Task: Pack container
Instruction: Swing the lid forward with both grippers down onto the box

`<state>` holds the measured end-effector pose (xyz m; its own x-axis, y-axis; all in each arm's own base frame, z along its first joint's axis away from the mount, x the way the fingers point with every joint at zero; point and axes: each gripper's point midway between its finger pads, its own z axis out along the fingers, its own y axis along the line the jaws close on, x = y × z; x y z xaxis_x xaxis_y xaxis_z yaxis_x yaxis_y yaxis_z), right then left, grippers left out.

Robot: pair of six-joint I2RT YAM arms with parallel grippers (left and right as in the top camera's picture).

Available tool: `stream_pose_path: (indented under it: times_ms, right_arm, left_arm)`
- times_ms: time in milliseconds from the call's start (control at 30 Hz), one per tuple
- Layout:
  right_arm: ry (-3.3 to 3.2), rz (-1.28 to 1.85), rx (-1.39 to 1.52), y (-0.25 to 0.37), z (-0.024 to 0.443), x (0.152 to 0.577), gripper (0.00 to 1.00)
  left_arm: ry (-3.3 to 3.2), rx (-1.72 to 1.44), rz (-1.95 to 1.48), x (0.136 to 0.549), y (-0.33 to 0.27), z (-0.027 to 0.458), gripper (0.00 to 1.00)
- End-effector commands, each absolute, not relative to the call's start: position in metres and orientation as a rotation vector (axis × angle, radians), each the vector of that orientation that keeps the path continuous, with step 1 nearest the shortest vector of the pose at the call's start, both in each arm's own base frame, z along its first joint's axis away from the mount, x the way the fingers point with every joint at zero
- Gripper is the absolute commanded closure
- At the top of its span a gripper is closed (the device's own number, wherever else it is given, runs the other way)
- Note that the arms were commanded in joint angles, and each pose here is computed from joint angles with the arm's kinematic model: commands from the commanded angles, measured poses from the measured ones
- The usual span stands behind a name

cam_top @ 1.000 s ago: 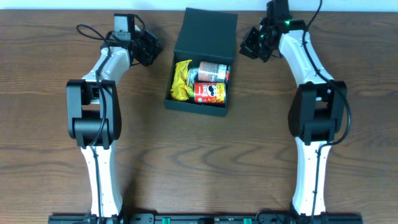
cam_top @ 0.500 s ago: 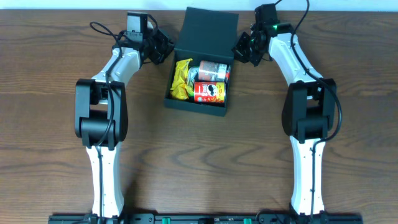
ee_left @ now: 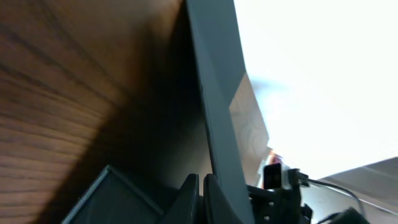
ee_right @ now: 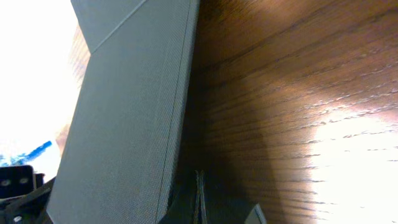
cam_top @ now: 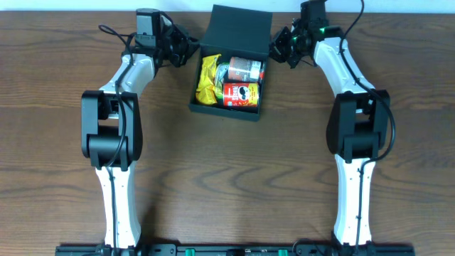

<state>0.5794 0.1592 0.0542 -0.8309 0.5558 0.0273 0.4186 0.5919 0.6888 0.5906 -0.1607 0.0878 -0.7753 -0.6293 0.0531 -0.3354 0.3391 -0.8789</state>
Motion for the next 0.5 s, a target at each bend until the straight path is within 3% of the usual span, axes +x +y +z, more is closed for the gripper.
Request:
stream_pose_path:
  times_ms: [0,233,467]
  right_arm:
    - [2.649,1.212,0.792,0.183,0.061,0.571,0.99]
    - [2.7,1.264,0.812,0.188,0.06,0.557,0.99]
    - [2.791,1.209,0.796,0.183,0.05,0.539,0.99]
  left_arm:
    - [2.343,-0.786,-1.564,0.578,-0.186,0.101,0.94]
    - [2.411,-0.734,-1.611,0.562,-0.193,0.097,0.94]
    - [2.676,-0.762,-1.359,0.52,-0.178,0.046,0.94]
